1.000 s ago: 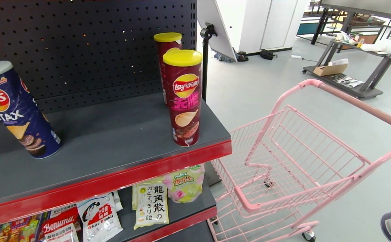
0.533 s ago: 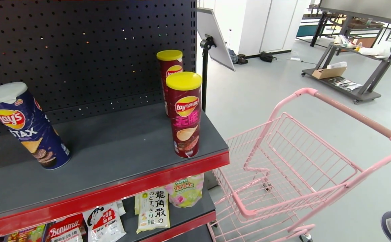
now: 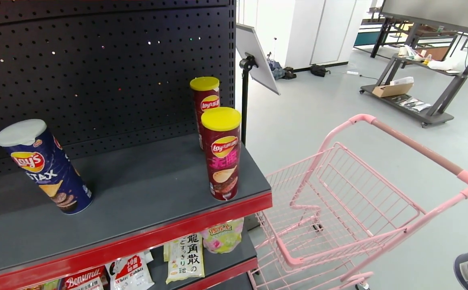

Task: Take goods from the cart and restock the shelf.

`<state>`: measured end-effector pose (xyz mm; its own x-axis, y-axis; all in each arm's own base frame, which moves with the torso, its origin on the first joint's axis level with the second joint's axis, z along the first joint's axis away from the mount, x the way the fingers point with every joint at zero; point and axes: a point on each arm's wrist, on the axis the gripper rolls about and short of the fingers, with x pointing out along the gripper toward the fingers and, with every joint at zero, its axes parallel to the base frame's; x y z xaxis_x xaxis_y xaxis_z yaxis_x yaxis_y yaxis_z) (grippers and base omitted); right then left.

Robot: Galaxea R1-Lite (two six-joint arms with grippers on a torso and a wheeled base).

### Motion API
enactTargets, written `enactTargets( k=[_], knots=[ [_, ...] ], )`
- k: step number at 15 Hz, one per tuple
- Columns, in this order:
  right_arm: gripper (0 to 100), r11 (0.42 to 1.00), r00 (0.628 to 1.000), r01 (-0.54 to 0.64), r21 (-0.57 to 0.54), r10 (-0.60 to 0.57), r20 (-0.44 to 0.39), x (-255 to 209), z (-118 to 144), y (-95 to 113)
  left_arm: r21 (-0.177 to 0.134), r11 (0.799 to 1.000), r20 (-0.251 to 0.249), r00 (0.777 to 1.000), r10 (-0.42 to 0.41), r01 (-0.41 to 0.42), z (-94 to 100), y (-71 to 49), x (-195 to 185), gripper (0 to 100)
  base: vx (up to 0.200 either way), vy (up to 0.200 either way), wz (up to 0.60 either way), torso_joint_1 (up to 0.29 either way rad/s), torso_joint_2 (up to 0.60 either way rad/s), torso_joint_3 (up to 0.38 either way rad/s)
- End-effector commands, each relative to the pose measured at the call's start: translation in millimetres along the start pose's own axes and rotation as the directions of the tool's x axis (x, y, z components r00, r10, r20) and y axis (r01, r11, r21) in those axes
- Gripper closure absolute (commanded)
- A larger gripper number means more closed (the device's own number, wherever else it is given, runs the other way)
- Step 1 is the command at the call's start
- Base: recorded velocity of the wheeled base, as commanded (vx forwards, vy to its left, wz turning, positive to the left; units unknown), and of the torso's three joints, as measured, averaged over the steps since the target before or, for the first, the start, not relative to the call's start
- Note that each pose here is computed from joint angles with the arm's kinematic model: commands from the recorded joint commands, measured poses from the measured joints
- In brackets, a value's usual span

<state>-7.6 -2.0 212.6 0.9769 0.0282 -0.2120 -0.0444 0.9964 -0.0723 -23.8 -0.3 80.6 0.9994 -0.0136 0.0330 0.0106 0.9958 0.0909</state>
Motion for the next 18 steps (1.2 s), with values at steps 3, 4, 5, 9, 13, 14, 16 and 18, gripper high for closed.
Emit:
enactTargets(
  k=[3, 4, 5, 9, 13, 14, 16, 18],
  knots=[
    [100, 1.0, 1.0, 0.004, -0.001, -0.004, -0.019, 3.8, 0.6, 0.1, 0.0, 1.0, -0.001, 1.0, 0.0, 0.0, 0.1, 0.0, 0.1, 0, 0.0, 0.0, 0.0, 0.15, -0.36, -0.208],
    [100, 1.0, 1.0, 0.009, -0.001, -0.009, -0.024, 5.1, 1.1, 0.1, 0.0, 1.0, -0.001, 1.0, 0.0, 0.0, 0.1, 0.0, 0.1, 0, 0.0, 0.0, 0.0, 0.159, -0.37, -0.198],
    [100, 1.0, 0.999, 0.013, -0.001, -0.013, -0.032, 6.1, -0.4, 0.2, 0.0, 1.0, -0.001, 1.0, 0.0, 0.0, 0.1, 0.0, 0.1, 0, 0.0, 0.0, 0.0, 0.105, -0.3, -0.144],
    [100, 1.0, 0.999, 0.016, -0.001, -0.016, -0.036, 5.8, -3.8, 0.4, 0.0, 1.0, -0.001, 1.0, 0.0, 0.0, 0.1, 0.0, 0.1, 0, 0.0, 0.0, 0.45, 0.023, -0.03, -0.029],
    [100, 1.0, 0.999, 0.014, -0.001, -0.014, -0.035, 5.8, -3.8, 0.4, 0.0, 1.0, -0.001, 1.0, 0.0, 0.0, 0.1, 0.0, 0.1, 0, 0.0, 0.0, 0.6, 0.008, 0.0, -0.002],
    [100, 1.0, 0.999, 0.011, -0.002, -0.011, -0.04, 6.6, -5.1, 0.6, 0.0, 1.0, -0.001, 1.0, 0.0, 0.0, 0.1, 0.0, 0.1, 0, 0.0, 0.0, 0.6, 0.002, 0.0, 0.002],
    [100, 1.0, 1.0, 0.013, -0.005, -0.013, -0.026, 4.9, -12.6, 0.9, 0.0, 1.0, -0.001, 1.0, 0.0, 0.0, 0.1, 0.0, 0.1, 0, 0.0, 0.0, 0.3, 0.001, 0.0, -0.001],
    [100, 1.0, 1.0, 0.006, -0.003, -0.006, -0.001, -2.5, -27.8, 1.5, 0.0, 1.0, -0.001, 1.0, 0.0, 0.0, 0.1, 0.0, 0.1, 0, 0.0, 0.0, 0.0, 0.0, 0.0, 0.0]
  ],
)
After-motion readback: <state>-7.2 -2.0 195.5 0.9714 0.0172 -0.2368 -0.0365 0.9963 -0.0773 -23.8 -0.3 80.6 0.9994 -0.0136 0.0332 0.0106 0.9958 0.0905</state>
